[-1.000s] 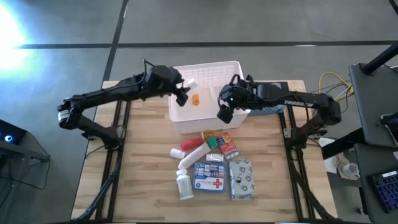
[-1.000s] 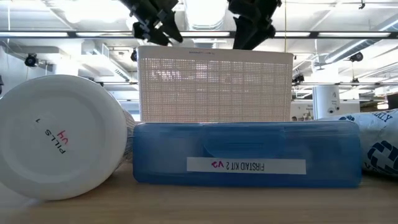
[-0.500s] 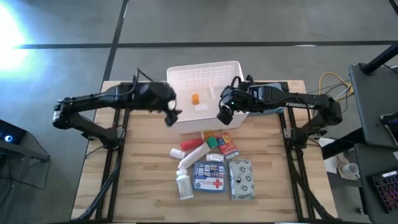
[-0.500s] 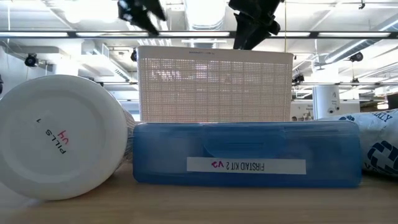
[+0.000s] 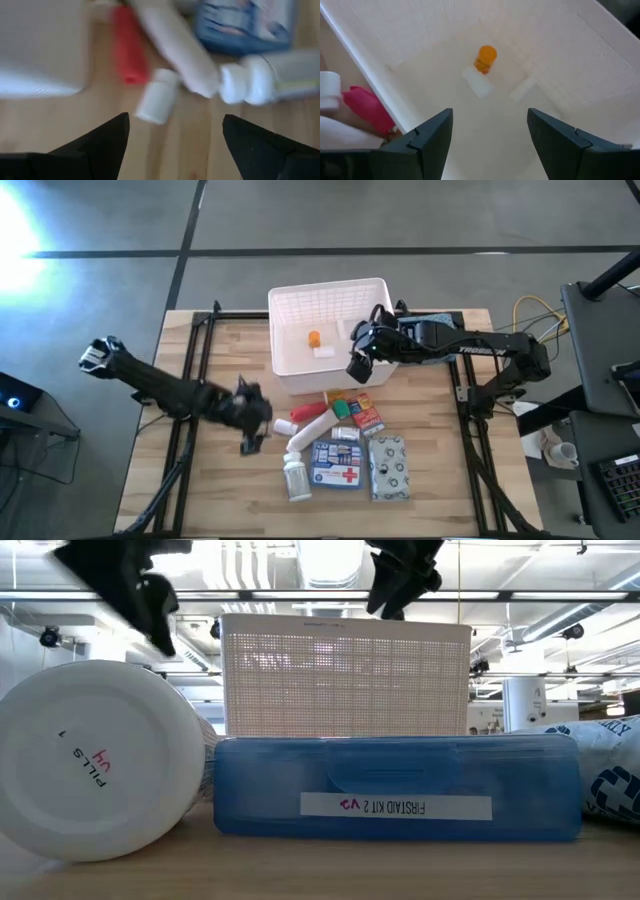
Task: Pick & place medical supplies in basket/bin
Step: Put the white pill bottle into the white container
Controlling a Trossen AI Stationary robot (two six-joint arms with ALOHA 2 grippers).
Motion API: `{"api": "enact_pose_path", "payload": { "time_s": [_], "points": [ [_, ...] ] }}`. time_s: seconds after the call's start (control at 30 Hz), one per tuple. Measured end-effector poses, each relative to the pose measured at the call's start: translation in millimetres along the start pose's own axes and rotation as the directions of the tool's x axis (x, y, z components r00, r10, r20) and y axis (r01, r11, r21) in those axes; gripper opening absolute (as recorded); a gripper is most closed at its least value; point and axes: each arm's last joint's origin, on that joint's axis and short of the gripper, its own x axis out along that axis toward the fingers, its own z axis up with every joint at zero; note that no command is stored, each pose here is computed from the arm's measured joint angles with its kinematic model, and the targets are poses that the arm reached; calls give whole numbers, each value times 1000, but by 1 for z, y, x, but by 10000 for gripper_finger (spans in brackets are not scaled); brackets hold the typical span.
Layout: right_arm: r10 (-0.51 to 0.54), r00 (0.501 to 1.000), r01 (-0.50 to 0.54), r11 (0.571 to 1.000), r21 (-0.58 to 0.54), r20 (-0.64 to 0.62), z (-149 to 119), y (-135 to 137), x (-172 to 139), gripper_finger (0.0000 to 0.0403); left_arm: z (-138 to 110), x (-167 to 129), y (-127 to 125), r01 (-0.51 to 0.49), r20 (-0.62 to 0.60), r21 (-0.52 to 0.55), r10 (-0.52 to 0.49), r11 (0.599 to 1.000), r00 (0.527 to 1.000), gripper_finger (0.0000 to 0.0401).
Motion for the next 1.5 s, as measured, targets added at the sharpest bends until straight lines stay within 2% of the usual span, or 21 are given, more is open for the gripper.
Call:
{"api": "enact_pose_path", "payload": {
  "time_s": [0.07, 0.13, 0.3, 0.4, 0.57, 0.73, 0.8, 0.9, 1.1, 1.27, 1.4, 1.5],
  "points": [
    [3, 1000, -3, 1000, -10, 13, 1, 0, 0, 246, -14, 20, -8, 30, 28, 105, -33, 994, 999, 297],
    [4, 1000, -4, 1000, -10, 16, 2, 0, 0, 246, -27, 37, -9, 32, 36, 166, -38, 986, 999, 297],
    [3, 1000, -3, 1000, -10, 13, 1, 0, 0, 246, -38, 63, 0, 1, 43, 143, -8, 990, 999, 297],
    [4, 1000, -4, 1000, -6, 9, 1, 0, 0, 246, -36, 71, 6, -21, 46, 134, 15, 991, 999, 297],
    [4, 1000, -5, 1000, 7, 7, 1, 0, 0, 246, -31, 91, 10, -37, 59, 188, 26, 981, 998, 297],
    [4, 1000, -4, 1000, 7, 6, 1, 0, 0, 246, -39, 118, 10, -17, -60, 219, 31, 976, 998, 296],
    [4, 1000, -4, 1000, 7, 6, 1, 0, 0, 246, -35, 124, 8, -21, -71, 215, 37, 976, 997, 292],
    [3, 1000, -3, 1000, 12, 3, 0, 0, 0, 246, -30, 126, 6, -21, -111, 224, 46, 974, 993, 262],
    [2, 1000, -2, 1000, 11, 1, 0, 0, 0, 247, -30, 113, 8, -34, -237, 224, 89, 974, 968, 156],
    [1, 1000, -1, 1000, -12, 1, 0, 0, 0, 246, -41, 82, 14, -95, -385, 74, 117, 993, 916, 155],
    [-1, 1000, 1, 999, -32, 2, 0, 0, 0, 246, -35, 31, 11, -122, -316, -132, 75, 984, 946, 155],
    [-15, 1000, 16, 999, -47, 7, 0, -1, 0, 246, -19, -18, 15, -137, -139, -314, 97, 939, 986, 155]
  ]
}}
